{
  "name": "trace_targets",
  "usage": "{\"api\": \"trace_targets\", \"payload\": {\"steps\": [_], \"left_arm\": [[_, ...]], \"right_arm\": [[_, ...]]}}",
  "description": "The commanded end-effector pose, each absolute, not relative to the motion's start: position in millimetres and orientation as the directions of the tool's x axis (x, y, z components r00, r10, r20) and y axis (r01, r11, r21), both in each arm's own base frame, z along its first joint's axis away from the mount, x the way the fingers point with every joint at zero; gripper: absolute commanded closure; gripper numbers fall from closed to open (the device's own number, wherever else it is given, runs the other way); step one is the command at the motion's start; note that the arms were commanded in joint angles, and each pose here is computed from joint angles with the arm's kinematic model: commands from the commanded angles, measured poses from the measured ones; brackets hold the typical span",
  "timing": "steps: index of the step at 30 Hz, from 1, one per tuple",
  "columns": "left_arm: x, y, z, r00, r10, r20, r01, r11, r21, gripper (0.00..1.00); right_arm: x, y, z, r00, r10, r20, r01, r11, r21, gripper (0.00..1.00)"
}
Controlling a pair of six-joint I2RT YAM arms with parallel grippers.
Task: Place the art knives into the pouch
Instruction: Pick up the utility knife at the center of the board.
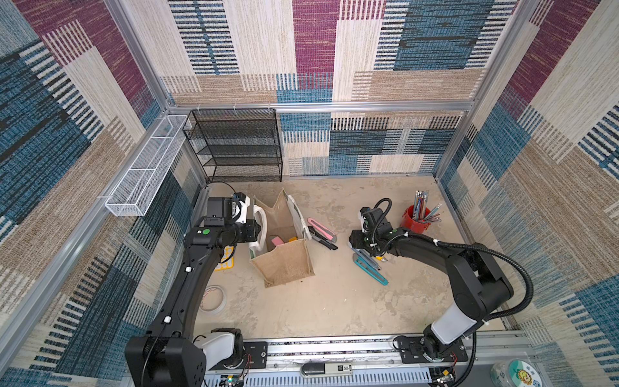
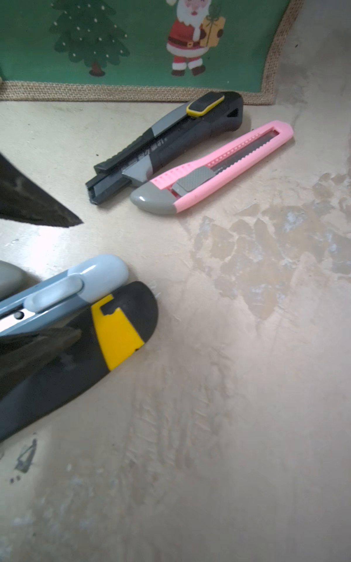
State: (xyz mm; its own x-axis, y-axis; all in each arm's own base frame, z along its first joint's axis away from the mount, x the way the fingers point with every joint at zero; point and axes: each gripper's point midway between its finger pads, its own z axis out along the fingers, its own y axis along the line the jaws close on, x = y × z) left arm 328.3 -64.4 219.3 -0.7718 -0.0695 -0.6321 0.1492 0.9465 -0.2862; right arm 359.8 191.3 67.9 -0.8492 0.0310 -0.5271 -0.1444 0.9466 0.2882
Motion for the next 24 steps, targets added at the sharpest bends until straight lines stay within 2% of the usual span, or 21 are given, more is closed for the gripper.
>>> {"api": "trace_targets", "payload": {"steps": [1, 9, 24], "left_arm": [[327, -65, 219, -0.773, -0.059, -0.632, 0.160, 0.945, -0.284, 0.72], [328, -66, 218, -0.777, -0.061, -0.627, 0.160, 0.944, -0.289, 0.72], [329, -67, 215, -0.784, -0.059, -0.618, 0.160, 0.943, -0.293, 0.73]], "right_arm": [[349, 190, 70, -0.857, 0.068, -0.511, -0.120, 0.938, 0.326, 0.45], [323, 187, 52, -0.888, 0.097, -0.448, -0.086, 0.924, 0.371, 0.44], [319, 185, 35, -0.903, 0.081, -0.422, -0.084, 0.930, 0.358, 0.44]]}}
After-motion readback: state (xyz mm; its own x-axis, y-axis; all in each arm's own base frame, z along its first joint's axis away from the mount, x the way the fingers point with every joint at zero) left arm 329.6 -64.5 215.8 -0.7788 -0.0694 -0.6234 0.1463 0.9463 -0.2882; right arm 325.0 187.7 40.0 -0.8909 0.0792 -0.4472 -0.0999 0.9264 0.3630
